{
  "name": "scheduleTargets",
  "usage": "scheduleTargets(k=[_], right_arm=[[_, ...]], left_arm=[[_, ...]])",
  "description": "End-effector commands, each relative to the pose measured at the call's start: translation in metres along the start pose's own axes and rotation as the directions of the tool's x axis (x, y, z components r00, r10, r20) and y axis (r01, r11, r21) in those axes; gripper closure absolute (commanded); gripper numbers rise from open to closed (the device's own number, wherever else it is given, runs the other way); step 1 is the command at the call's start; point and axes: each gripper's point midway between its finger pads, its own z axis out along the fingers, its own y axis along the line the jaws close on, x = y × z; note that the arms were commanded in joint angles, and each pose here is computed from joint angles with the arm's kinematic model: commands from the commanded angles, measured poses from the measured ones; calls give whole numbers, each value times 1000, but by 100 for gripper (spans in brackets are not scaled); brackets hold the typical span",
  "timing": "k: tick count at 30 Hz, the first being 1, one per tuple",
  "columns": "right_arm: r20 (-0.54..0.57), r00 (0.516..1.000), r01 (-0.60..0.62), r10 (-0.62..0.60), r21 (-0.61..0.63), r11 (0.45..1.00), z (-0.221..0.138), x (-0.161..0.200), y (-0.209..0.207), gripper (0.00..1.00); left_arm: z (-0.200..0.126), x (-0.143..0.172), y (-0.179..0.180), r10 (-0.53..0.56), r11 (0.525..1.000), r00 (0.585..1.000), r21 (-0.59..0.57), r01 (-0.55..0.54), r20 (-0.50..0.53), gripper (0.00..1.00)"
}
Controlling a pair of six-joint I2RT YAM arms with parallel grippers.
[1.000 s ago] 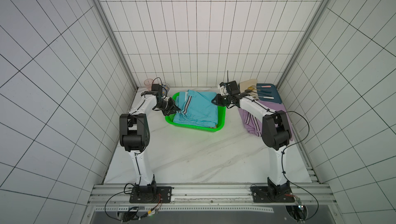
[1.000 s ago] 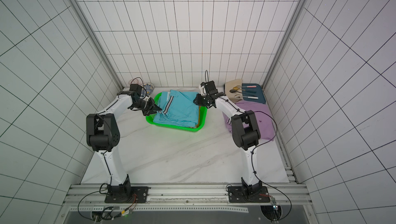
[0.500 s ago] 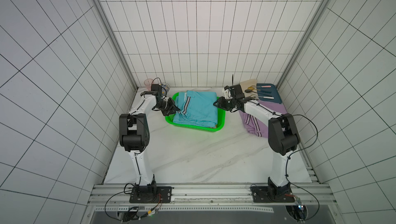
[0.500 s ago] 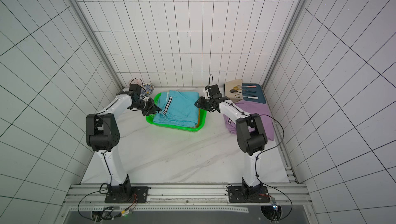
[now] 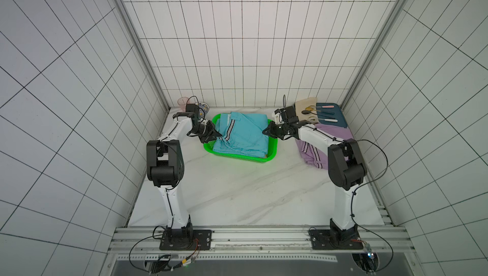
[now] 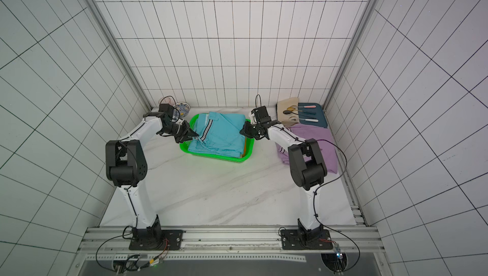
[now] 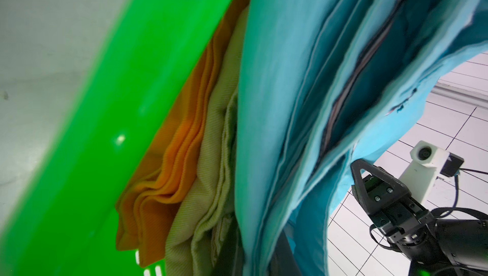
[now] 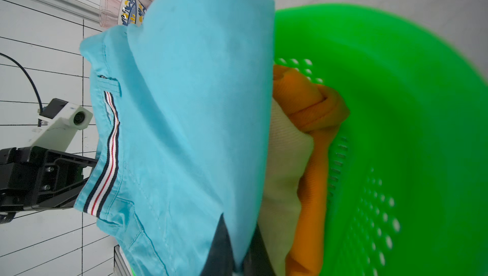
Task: Put the folded long pants in the basket
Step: Place the long pant in the basket.
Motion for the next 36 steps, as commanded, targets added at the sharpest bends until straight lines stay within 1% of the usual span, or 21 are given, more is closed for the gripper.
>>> scheduleTargets(k=[1, 3, 5, 7, 10, 13, 17, 21, 24, 26, 29, 30, 31, 32, 33, 36], right_arm=[[-1, 999, -35, 35, 0, 999, -31, 5, 21, 100], [-2, 999, -46, 46, -2, 999, -41, 10, 26, 100], [-14, 999, -46, 46, 11, 999, -47, 16, 29, 100], [-29, 999, -42, 43, 41, 998, -48, 23, 26, 100], [-63, 997, -38, 45, 110, 993, -41, 32, 10, 100], [-94, 995, -28, 46, 189, 982, -26, 40, -17, 100], [-124, 990, -39, 68, 225, 974, -4, 35, -48, 100], [-104, 994, -9, 38, 261, 965, 3, 22, -67, 100], [-93, 996, 19, 7, 280, 960, 4, 19, -72, 100], [-87, 996, 33, -8, 295, 955, 2, 17, -75, 100], [-73, 996, 74, -53, 318, 945, -4, 13, -77, 100], [-64, 995, 91, -75, 324, 941, -7, 9, -76, 94], [-55, 994, 107, -94, 331, 938, -11, 6, -74, 87], [-43, 992, 123, -115, 333, 935, -16, 2, -71, 81], [-26, 990, 137, -136, 330, 934, -21, -4, -64, 77], [21, 985, 156, -171, 311, 937, -41, -16, -44, 64]], left_arm=[[-35, -4, -9, 72, 996, 993, -58, -67, 92, 100], [-43, -4, -2, 92, 989, 990, -129, -78, 106, 100], [-47, -4, 7, 85, 981, 990, -184, -63, 112, 100], [-45, -4, 8, 80, 982, 991, -180, -60, 103, 100], [-38, -1, 15, 58, 982, 995, -184, -43, 77, 100], [-29, -1, 21, 37, 982, 998, -185, -29, 44, 100], [-22, -6, 19, 34, 987, 999, -157, -30, 23, 100], [-24, -22, 15, 64, 986, 996, -157, -54, 56, 100], [-19, -32, 9, 82, 989, 995, -129, -73, 65, 100], [-14, -34, 10, 73, 990, 996, -123, -65, 57, 100], [-6, -31, 23, 35, 989, 999, -146, -30, 31, 100], [-5, -30, 25, 31, 988, 999, -152, -27, 29, 100], [-5, -28, 26, 30, 987, 999, -156, -26, 28, 93], [-7, -26, 25, 34, 988, 999, -149, -29, 31, 74], [-10, -23, 22, 33, 990, 999, -135, -28, 35, 61], [-22, -13, 3, 49, 998, 997, -54, -45, 65, 48]])
